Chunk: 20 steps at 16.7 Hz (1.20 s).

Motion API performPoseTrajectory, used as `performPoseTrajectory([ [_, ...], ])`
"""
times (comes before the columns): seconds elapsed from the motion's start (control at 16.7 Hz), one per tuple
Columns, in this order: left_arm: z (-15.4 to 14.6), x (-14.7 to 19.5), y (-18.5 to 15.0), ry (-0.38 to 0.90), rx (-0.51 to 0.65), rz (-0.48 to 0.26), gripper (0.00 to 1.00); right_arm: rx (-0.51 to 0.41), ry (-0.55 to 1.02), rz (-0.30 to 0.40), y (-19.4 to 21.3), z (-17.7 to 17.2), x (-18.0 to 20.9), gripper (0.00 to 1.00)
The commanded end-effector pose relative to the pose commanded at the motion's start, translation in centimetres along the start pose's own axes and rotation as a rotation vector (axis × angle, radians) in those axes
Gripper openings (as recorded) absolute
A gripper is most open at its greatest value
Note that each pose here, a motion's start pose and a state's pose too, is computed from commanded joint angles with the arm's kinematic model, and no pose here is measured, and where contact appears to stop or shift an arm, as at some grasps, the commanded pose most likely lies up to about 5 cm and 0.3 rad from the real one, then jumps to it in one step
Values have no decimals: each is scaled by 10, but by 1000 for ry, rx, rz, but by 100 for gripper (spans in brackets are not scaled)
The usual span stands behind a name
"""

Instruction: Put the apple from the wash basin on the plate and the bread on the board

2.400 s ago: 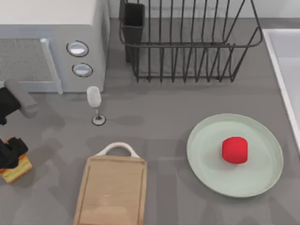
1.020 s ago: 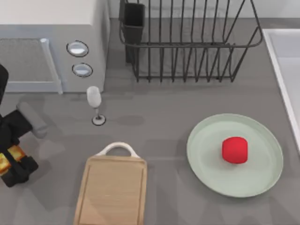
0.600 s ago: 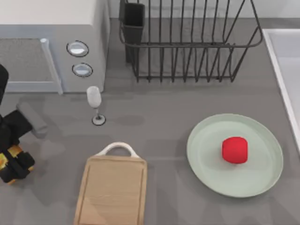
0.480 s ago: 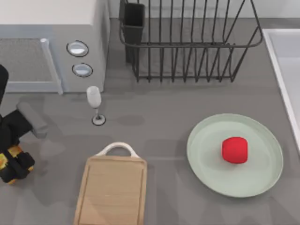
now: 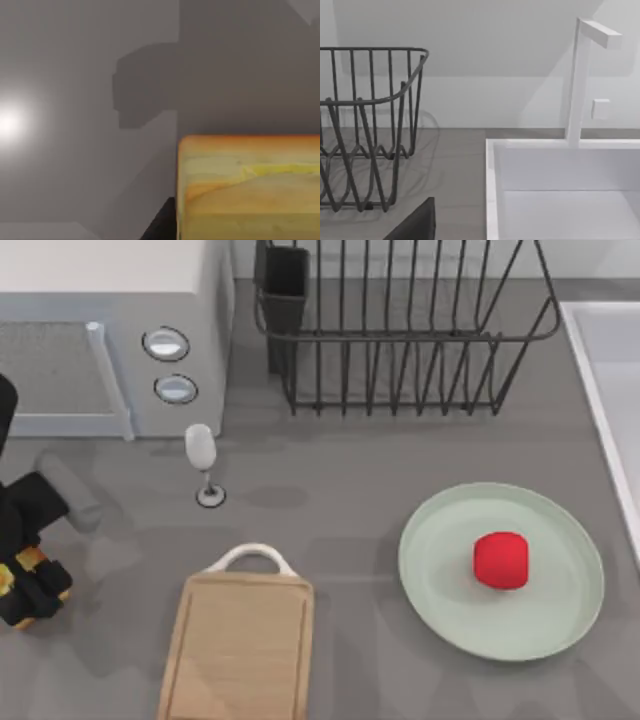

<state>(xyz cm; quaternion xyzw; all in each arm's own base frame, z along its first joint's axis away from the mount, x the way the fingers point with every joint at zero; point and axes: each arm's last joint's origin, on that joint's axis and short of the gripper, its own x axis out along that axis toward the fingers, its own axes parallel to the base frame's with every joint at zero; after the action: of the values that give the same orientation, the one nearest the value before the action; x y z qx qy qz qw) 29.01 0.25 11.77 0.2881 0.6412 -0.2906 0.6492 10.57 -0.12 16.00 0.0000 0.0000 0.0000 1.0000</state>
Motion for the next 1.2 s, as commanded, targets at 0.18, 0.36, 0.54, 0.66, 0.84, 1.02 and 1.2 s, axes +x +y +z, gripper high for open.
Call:
performPoseTrajectory([
  [0.18, 3, -24, 4, -1, -2, -1, 0, 0, 0, 0, 0, 0, 0, 100],
  [0.36, 2, -59, 3, 15, -4, -18, 0, 0, 0, 0, 0, 0, 0, 100],
  [0.54, 0, -89, 0, 7, -1, -8, 0, 0, 0, 0, 0, 0, 0, 100],
  [0.66, 0, -96, -1, 2, 0, -1, 0, 0, 0, 0, 0, 0, 0, 100],
  [0.84, 0, -94, -1, 4, -1, -4, 0, 0, 0, 0, 0, 0, 0, 100],
  [1.02, 3, -94, -4, 8, -12, -6, 0, 0, 0, 0, 0, 0, 0, 100],
  [1.2, 15, -92, -15, 19, -72, -11, 0, 0, 0, 0, 0, 0, 0, 100],
])
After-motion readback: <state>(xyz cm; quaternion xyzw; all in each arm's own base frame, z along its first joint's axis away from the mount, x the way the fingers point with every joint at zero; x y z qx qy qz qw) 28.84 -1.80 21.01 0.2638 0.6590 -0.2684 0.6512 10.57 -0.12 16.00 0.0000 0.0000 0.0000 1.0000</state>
